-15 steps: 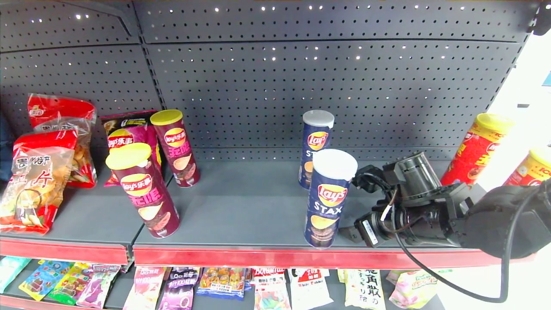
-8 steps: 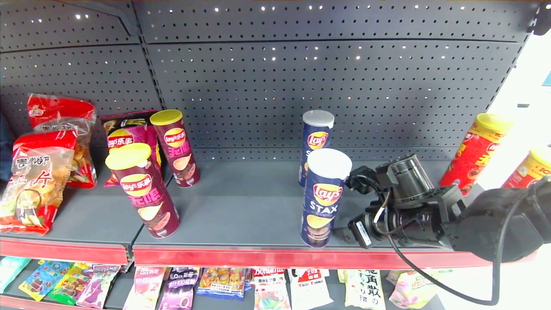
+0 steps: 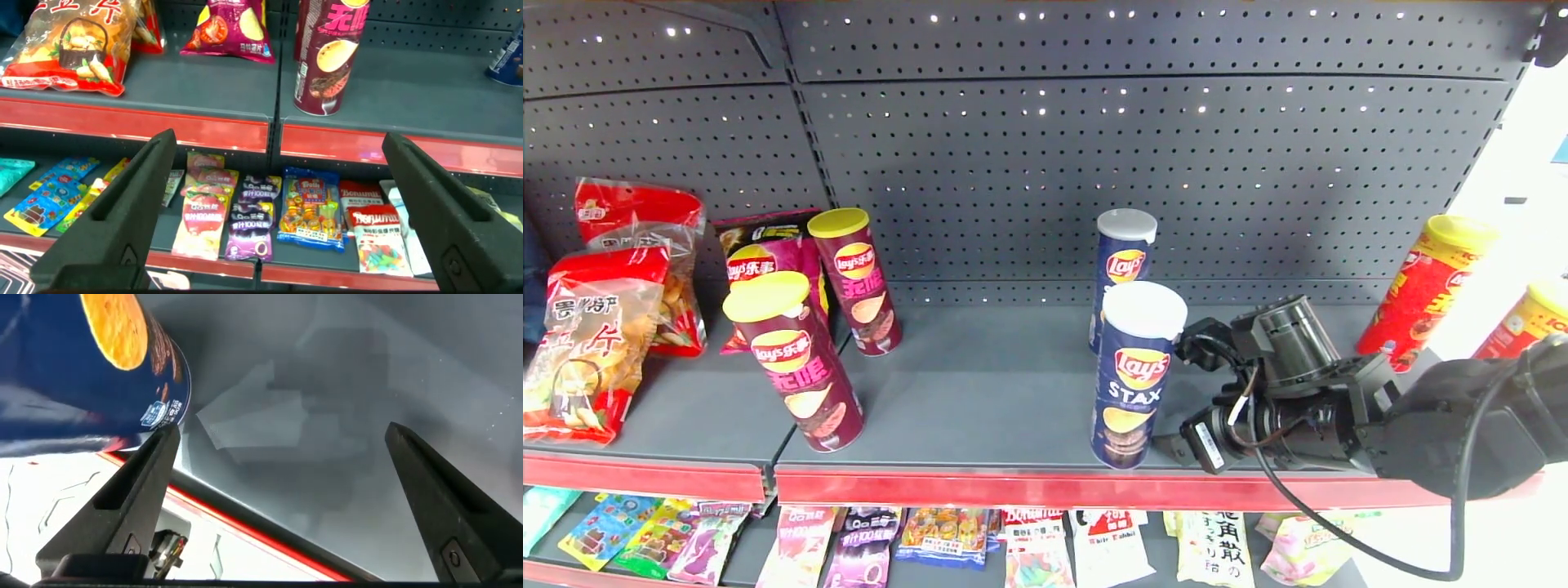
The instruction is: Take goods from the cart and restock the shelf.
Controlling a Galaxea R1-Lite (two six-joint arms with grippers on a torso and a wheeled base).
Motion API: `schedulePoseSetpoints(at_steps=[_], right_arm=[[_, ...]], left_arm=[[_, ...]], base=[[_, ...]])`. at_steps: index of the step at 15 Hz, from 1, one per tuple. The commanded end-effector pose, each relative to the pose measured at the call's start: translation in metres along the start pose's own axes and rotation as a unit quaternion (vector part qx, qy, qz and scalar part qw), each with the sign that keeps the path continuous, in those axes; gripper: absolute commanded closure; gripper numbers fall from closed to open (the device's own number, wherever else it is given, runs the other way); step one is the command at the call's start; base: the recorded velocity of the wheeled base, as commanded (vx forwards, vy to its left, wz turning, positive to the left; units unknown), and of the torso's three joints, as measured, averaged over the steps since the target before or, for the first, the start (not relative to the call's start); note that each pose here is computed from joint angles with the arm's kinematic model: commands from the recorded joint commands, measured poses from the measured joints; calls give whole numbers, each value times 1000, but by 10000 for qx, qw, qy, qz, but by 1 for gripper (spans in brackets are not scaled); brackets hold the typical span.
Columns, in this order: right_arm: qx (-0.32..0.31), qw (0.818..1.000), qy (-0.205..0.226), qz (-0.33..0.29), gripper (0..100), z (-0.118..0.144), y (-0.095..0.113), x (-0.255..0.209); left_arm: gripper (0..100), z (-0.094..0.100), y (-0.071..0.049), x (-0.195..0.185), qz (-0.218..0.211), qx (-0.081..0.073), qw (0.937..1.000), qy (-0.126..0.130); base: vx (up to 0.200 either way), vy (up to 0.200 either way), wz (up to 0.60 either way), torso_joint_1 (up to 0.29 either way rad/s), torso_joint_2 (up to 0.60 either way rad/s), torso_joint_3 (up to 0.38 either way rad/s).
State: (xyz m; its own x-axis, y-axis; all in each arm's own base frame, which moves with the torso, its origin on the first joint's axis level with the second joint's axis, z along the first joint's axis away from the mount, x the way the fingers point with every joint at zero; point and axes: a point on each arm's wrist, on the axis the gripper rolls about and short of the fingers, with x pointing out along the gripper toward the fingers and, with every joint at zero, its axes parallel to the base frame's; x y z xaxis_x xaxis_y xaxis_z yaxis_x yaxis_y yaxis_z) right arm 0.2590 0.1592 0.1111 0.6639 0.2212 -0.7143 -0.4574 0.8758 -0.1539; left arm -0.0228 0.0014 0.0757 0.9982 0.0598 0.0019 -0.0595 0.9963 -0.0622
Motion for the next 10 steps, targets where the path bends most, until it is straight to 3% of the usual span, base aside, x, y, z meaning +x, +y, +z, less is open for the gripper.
schedulePoseSetpoints(at_steps=[1,10], right_arm=[[13,10000,10,-70,0,0,-1,1],[-54,10000,-45,-23,0,3,6,1]], left_arm=[[0,0,0,0,0,-4,10000,-6],[0,0,0,0,0,-4,10000,-6]], base=[[0,0,0,0,0,0],[0,0,0,0,0,0]])
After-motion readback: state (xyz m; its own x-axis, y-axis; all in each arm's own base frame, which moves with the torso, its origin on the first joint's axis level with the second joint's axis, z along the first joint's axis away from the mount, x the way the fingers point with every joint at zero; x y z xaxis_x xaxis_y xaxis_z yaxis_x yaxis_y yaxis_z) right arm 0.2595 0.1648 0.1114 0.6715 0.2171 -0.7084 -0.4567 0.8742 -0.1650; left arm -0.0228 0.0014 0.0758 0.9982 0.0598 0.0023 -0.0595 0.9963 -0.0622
